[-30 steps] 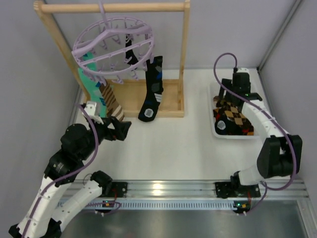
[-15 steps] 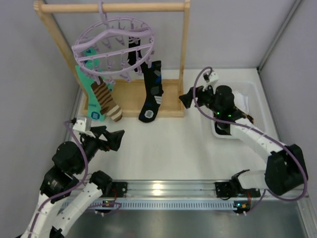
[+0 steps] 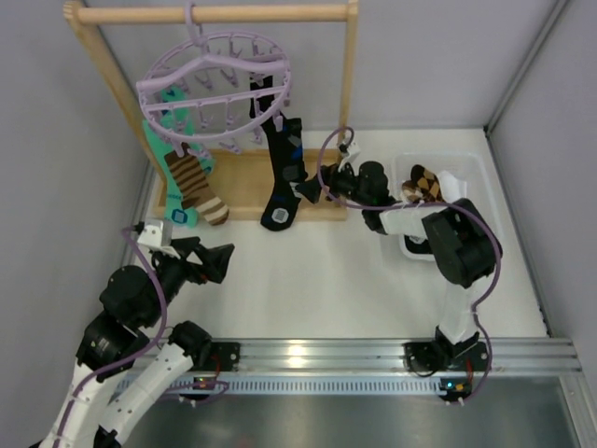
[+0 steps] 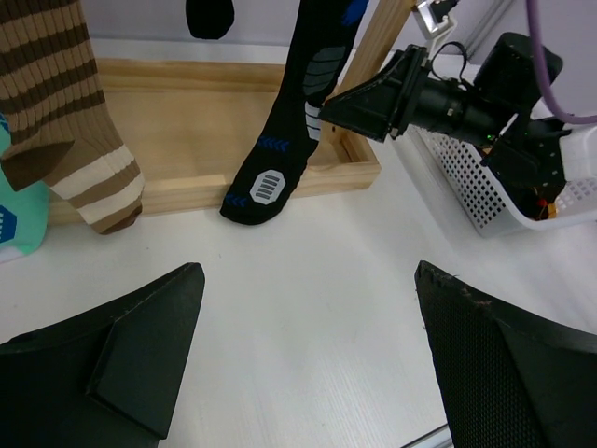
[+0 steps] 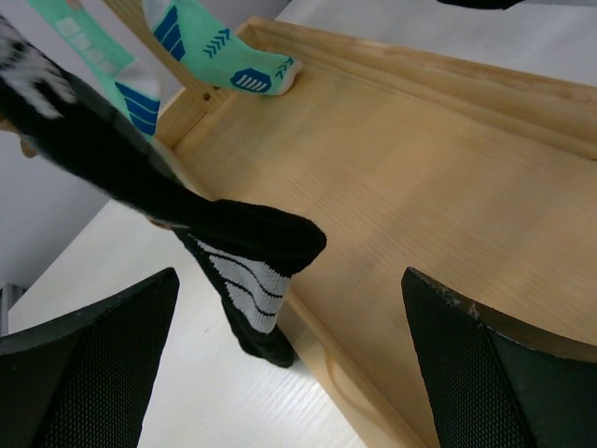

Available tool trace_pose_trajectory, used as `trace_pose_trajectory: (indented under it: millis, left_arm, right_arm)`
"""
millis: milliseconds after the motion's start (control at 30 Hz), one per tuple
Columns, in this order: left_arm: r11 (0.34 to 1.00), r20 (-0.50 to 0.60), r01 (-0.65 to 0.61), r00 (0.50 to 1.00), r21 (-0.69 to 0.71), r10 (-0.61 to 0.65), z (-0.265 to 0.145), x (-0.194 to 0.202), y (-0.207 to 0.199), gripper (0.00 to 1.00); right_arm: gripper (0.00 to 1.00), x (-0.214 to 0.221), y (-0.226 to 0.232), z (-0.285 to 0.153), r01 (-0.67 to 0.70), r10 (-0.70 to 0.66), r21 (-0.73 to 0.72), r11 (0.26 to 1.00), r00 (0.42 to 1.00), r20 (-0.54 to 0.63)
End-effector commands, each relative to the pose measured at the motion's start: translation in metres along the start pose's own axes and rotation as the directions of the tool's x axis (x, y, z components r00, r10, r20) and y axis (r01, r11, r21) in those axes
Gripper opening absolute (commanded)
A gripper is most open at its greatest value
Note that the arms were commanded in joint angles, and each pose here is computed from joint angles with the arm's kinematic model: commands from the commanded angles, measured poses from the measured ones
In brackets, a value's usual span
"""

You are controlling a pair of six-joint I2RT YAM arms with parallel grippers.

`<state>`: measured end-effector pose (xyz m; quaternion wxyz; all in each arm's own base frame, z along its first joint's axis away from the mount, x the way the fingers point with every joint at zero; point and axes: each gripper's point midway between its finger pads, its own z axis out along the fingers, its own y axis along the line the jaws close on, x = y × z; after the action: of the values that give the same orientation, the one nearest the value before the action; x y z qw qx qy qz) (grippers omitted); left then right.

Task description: Remove the socks clipped to the hanger

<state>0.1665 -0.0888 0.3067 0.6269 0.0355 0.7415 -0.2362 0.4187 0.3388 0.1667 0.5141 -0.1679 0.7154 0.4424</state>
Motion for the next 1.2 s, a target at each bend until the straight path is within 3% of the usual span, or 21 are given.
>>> trace_pose_trajectory:
  millis: [0,233,433,500,533,700,867,1033,1167]
  left_arm:
    - [1.0,-0.008,0.002,1.0,0.006,-0.002,0.006,0.001,-0.002,0.98]
    - [1.0,-0.025,-0.004,1.0,0.013,0.005,0.009,0.003,-0.004,0.98]
    - [1.0,-0.026,0.002,1.0,0.021,-0.002,0.009,-0.003,-0.008,0.98]
    - [1.0,-0.015,0.014,1.0,0.023,-0.014,0.008,-0.008,-0.009,0.98]
    - [0.999,-0.009,0.022,1.0,0.023,-0.022,0.007,-0.011,-0.01,0.98]
    - [0.998,0.013,0.058,0.998,0.014,-0.059,0.009,-0.033,-0.016,0.98]
    - [0.994,-0.02,0.104,0.994,0.027,-0.104,0.032,-0.063,-0.037,0.98]
    - [0.989,-0.073,0.142,0.988,0.039,-0.139,0.066,-0.084,-0.057,0.98]
    - [0.987,-0.018,0.156,0.988,0.026,-0.156,0.072,-0.116,-0.063,0.98]
  right_arm:
    - [0.99,-0.015,0.024,0.024,0.004,0.013,-0.154,0.988,0.994,0.106]
    - [0.98,0.013,0.057,0.043,0.0,0.027,-0.346,0.938,0.997,0.073]
    - [0.88,0.013,0.077,0.047,0.017,0.035,-0.446,0.895,0.994,0.108]
    - [0.74,0.007,0.083,0.041,0.024,0.045,-0.464,0.885,0.99,0.136]
    - [0.62,0.007,0.085,0.036,0.015,0.056,-0.462,0.887,0.989,0.14]
    - [0.27,-0.001,0.096,0.015,0.04,0.056,-0.449,0.893,0.978,0.199]
    - [0.0,0.004,0.104,-0.011,0.064,0.032,-0.371,0.927,0.968,0.249]
    - [0.0,0.004,0.12,-0.036,0.116,-0.039,-0.234,0.965,0.95,0.311]
    - [0.0,-0.002,0.137,-0.048,0.153,-0.096,-0.15,0.977,0.938,0.333]
